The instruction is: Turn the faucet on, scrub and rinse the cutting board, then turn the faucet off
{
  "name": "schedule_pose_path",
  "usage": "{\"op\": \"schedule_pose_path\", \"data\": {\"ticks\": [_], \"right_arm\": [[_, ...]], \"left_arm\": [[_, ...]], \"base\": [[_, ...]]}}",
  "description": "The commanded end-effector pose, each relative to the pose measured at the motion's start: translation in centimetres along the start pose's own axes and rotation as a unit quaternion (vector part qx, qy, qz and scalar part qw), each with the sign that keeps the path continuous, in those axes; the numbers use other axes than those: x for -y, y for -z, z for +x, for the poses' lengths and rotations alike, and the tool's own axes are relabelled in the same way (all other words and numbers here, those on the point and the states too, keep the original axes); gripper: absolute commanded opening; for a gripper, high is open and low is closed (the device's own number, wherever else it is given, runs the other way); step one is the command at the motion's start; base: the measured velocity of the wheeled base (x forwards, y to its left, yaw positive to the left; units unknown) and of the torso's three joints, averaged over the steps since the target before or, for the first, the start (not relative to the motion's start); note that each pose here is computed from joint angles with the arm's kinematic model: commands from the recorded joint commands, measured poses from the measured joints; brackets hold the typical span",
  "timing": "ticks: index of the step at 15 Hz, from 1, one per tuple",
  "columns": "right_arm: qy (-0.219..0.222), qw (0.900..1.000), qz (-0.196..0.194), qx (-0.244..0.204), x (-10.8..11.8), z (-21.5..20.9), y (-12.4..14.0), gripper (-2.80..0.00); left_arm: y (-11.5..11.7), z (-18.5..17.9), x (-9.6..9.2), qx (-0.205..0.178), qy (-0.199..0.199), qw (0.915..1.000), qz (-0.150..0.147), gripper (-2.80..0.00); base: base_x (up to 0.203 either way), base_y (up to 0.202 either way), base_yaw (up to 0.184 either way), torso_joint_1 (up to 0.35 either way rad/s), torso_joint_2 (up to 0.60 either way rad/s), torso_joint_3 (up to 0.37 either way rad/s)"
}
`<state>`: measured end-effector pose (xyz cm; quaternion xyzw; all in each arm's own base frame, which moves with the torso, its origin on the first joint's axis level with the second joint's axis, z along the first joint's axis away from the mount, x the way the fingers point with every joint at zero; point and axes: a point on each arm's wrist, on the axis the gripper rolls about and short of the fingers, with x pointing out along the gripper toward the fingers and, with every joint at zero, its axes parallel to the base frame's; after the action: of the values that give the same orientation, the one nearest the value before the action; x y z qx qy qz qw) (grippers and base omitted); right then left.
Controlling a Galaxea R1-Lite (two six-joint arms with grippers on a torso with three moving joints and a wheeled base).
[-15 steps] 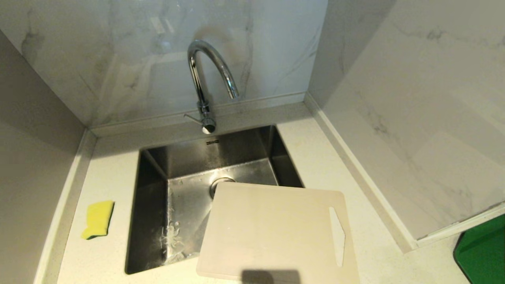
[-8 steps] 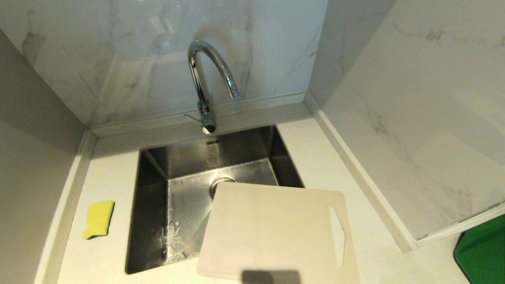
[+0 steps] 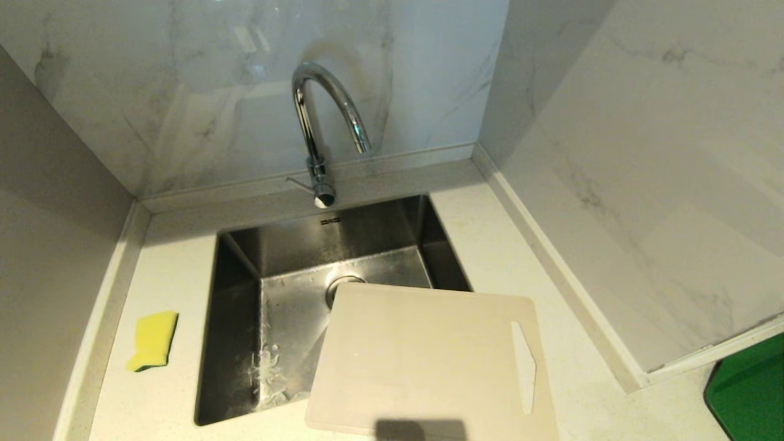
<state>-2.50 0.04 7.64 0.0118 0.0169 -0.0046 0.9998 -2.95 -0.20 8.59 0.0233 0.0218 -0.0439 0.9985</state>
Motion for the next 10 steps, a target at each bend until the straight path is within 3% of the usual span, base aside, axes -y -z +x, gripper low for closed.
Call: {"op": "schedule_pose_path", "data": {"ticks": [1,4,8,10], "right_arm": [[0.0,1.0,0.0,0.0,0.0,0.0,0.0,-2.8],[-0.001,1.0,0.0,0.0,0.0,0.0,0.0,-2.8],[0.0,1.0,0.0,0.0,0.0,0.0,0.0,-2.8],[-0.001,1.0,0.0,0.0,0.0,0.0,0.0,-2.8]], "left_arm": [[0.13,0.03,-0.02,0.003,-0.006,1.0,0.001,-2.8],[1.1,0.42,-0.19,-0.01,-0.045,0.9989,-0.002,-2.8],[0.91,0.53,-0.2,0.01,-0.044,0.999,-0.005,-2.8],[0.88,0.52,-0.21,0.011,-0.047,0.9986,-0.022,-2.8]], "base": [[0.0,0.0,0.0,0.0,0.0,0.0],[0.0,0.0,0.0,0.0,0.0,0.0],[0.0,0.0,0.0,0.0,0.0,0.0],[0.0,0.0,0.0,0.0,0.0,0.0]]}}
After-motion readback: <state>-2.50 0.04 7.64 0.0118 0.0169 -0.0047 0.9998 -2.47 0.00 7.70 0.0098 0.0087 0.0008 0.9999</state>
